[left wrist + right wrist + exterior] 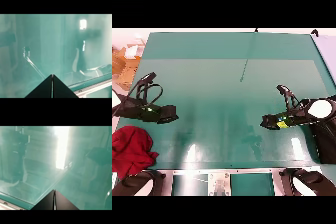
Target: Fold the shirts.
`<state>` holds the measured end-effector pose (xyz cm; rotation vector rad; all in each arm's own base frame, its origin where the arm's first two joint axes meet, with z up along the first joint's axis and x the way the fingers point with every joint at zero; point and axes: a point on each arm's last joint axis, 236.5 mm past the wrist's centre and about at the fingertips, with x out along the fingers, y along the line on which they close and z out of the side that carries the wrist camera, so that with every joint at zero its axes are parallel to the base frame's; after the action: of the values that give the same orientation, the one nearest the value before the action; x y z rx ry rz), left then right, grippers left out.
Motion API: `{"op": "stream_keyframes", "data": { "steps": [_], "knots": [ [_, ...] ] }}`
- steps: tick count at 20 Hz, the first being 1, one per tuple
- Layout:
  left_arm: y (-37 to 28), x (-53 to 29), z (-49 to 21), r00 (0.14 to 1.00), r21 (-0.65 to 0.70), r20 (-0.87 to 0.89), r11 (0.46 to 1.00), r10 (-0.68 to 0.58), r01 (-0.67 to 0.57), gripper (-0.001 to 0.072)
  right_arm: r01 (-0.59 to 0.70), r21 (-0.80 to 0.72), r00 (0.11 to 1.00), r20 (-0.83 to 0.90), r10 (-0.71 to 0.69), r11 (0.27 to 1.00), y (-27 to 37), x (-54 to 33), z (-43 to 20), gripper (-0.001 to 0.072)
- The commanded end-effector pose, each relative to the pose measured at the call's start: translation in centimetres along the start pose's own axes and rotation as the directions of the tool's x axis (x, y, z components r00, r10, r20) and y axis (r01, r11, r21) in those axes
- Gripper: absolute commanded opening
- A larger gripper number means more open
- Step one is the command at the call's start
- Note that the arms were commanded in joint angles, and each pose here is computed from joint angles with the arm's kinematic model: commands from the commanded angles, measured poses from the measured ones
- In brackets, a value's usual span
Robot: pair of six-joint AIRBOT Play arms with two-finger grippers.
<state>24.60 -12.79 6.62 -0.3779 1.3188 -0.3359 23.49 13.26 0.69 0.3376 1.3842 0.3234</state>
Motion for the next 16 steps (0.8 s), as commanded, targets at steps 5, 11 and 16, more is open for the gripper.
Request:
{"op": "stream_keyframes", "data": {
  "steps": [5, 11, 16],
  "knots": [
    [15.0, -6.3, -5.3, 0.740, -0.012, -0.224, 0.757, 0.634, -0.653, 0.0020, -0.001, -0.002, 1.000, -0.002, 0.001, 1.000, 0.0, 0.0, -0.1, 0.0020],
    [20.9, -7.9, -3.9, 0.551, 0.011, -0.140, 0.558, 0.823, -0.830, 0.0720, -0.001, -0.002, 1.000, -0.002, 0.001, 1.000, 0.0, 0.0, -0.1, 0.0020],
    [26.9, -4.0, -10.2, 0.454, 0.113, -0.327, 0.512, 0.829, -0.852, 0.0720, -0.001, -0.002, 1.000, -0.002, 0.001, 1.000, 0.0, 0.0, -0.1, 0.0020]
  ]
}}
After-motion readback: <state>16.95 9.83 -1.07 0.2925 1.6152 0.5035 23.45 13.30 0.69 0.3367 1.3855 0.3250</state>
